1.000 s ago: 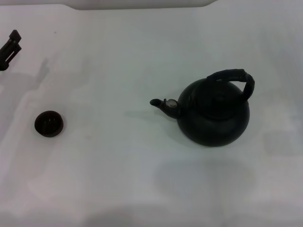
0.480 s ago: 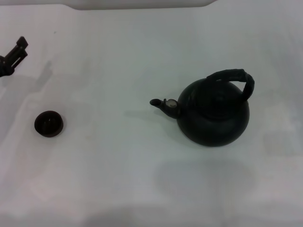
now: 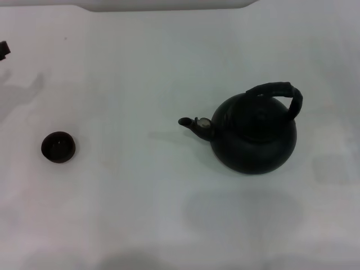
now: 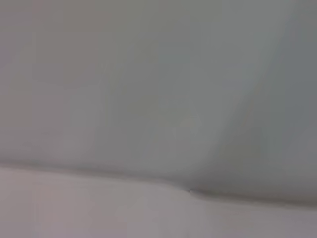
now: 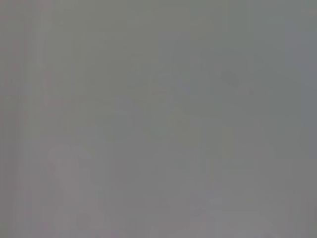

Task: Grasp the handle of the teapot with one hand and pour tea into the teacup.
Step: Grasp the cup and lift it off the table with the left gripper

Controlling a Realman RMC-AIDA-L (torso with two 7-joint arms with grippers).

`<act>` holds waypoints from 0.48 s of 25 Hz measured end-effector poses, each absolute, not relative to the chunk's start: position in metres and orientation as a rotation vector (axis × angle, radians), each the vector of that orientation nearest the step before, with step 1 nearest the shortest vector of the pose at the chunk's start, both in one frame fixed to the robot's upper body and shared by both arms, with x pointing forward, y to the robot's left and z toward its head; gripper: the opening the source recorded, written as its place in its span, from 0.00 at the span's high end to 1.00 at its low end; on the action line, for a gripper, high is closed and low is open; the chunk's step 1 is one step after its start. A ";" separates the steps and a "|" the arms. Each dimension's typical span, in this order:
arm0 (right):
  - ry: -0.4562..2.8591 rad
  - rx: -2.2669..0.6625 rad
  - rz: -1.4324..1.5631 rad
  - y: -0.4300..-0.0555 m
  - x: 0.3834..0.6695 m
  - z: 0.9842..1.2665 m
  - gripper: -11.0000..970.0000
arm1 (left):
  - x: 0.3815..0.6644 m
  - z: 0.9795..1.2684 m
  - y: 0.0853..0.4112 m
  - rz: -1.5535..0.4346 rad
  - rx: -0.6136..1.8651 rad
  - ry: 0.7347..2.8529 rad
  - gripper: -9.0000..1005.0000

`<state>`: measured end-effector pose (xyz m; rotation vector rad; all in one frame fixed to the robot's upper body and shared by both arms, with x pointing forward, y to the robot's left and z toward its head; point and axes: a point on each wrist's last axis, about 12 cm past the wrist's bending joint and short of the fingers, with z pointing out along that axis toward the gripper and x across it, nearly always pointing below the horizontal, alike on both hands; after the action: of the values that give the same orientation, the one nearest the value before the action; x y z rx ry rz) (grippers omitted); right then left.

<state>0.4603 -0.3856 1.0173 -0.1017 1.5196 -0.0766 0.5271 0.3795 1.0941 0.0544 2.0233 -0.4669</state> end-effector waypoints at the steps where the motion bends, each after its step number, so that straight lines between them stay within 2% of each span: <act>1: 1.520 -0.101 -0.077 -0.386 0.460 1.017 0.11 | 0.529 1.101 0.379 -0.475 0.054 2.072 0.17; 6: 1.526 -0.097 -0.076 -0.385 0.458 1.016 0.11 | 0.544 1.130 0.366 -0.447 0.127 2.336 0.16; 12: 1.528 -0.097 -0.073 -0.385 0.458 1.015 0.11 | 0.553 1.147 0.342 -0.443 0.287 2.534 0.16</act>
<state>0.4581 -0.3846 1.0153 -0.0967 1.5275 -0.0728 0.5534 0.3422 1.1472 0.2874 2.5336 -0.4430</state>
